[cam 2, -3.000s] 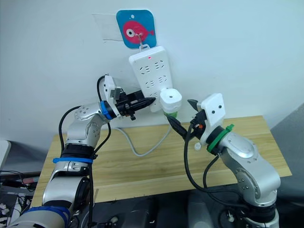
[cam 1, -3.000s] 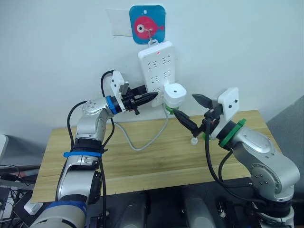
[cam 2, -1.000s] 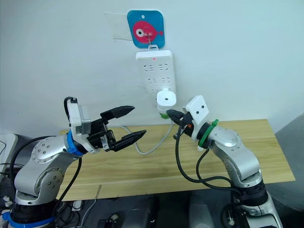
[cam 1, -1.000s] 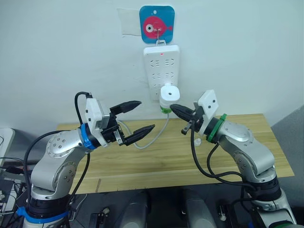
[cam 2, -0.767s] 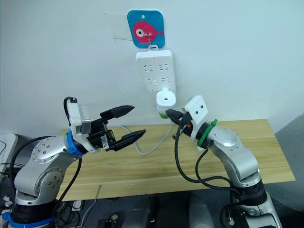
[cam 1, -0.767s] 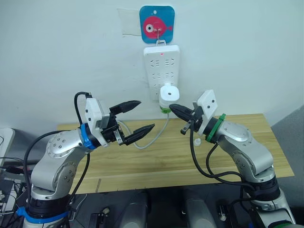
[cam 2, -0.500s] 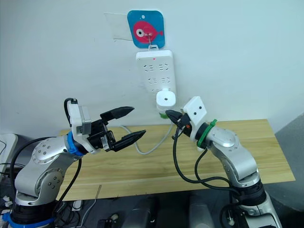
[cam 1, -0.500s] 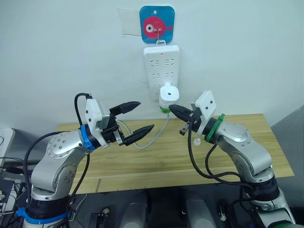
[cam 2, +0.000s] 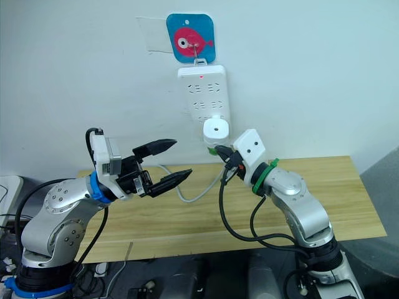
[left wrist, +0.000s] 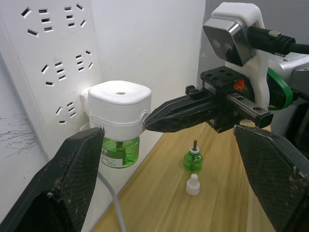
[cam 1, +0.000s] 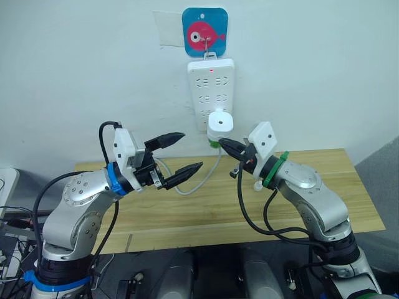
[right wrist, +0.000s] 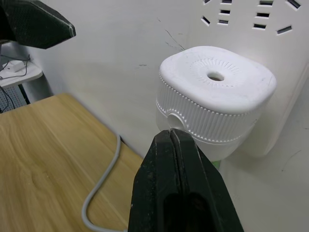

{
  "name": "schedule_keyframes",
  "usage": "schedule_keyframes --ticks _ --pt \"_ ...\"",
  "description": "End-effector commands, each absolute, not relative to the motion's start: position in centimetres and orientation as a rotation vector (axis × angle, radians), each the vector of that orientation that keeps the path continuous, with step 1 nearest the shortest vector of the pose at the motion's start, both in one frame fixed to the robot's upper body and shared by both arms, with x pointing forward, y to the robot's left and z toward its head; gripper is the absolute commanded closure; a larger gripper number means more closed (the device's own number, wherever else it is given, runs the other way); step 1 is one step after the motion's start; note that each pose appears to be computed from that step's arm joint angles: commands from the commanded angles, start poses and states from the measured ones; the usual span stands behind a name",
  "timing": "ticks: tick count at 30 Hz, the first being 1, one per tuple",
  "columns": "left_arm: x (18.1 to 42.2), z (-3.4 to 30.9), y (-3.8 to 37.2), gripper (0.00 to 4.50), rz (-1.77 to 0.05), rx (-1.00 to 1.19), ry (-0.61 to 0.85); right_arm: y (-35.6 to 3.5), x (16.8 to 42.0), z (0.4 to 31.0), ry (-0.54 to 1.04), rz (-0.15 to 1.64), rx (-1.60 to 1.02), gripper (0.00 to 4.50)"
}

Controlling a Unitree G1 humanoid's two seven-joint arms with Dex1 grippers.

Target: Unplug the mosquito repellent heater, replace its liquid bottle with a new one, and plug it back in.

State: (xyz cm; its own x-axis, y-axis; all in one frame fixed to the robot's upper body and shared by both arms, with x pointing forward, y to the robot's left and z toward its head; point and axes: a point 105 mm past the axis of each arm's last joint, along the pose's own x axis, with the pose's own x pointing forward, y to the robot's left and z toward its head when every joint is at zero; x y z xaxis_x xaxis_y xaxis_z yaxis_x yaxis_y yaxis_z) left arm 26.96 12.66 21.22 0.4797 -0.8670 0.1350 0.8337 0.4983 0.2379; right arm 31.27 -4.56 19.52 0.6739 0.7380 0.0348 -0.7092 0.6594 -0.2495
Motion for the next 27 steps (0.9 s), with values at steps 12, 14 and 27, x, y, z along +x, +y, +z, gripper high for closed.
schedule_keyframes --ticks 12,14,27 --pt "26.6 21.7 12.4 0.02 -1.062 0.144 -0.275 -6.8 32.3 22.2 -0.152 0.681 -0.020 4.50" --pt "26.6 21.7 12.4 0.02 -1.063 0.144 -0.275 -7.0 32.4 22.2 -0.141 0.669 0.003 4.50" --pt "26.6 21.3 12.8 0.02 -1.052 0.159 -0.261 -6.2 30.0 21.5 -0.142 0.828 -0.111 4.50"
